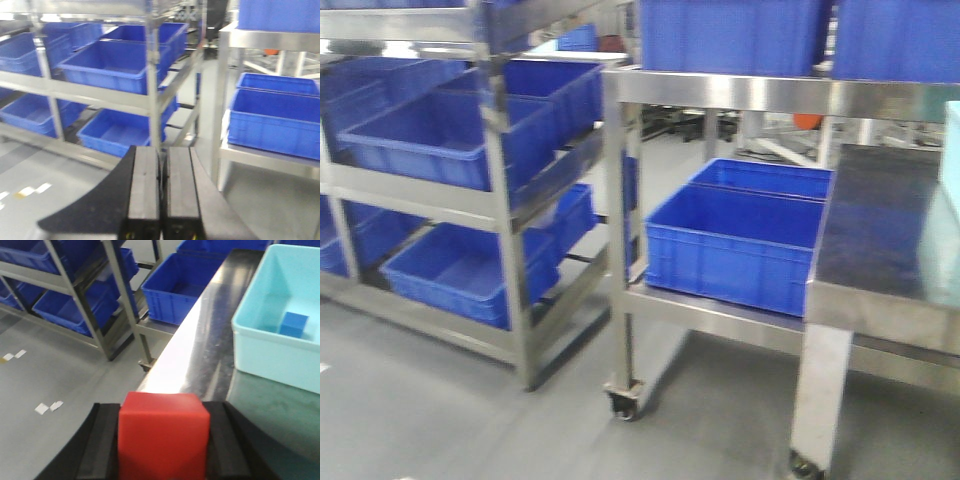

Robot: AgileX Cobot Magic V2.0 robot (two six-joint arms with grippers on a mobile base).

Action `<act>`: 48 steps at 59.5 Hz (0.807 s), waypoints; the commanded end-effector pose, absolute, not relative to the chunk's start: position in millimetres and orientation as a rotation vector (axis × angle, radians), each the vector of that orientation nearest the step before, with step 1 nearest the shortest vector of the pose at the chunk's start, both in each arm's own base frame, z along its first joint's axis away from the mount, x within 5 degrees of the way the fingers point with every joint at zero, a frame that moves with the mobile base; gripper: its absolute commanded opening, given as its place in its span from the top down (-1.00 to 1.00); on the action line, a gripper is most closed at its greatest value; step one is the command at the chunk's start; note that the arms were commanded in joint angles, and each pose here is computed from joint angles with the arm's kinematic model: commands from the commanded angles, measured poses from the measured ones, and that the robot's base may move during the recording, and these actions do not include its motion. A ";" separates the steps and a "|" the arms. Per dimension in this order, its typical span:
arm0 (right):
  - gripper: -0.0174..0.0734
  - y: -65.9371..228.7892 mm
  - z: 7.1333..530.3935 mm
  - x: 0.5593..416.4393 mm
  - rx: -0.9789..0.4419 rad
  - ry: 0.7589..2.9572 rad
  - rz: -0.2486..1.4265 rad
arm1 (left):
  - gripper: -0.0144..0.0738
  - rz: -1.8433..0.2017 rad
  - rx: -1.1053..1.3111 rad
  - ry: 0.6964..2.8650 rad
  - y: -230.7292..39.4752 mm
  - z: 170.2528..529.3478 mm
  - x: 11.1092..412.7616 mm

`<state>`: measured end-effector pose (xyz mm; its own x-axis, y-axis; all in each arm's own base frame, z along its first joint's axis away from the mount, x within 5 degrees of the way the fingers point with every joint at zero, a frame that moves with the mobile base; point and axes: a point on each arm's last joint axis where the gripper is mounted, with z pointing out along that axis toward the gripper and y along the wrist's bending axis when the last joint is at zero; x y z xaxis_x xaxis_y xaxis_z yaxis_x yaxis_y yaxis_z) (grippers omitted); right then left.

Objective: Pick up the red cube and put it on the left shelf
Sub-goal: 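Drive the base away from the table holding the red cube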

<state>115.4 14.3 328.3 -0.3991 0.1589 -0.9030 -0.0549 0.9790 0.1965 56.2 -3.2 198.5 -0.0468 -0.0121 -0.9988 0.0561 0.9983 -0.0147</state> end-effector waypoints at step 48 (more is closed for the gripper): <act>0.49 14.0 344.4 116.3 0.072 1.867 0.237 | 0.44 -0.064 0.033 1.536 -3.5 199.6 56.1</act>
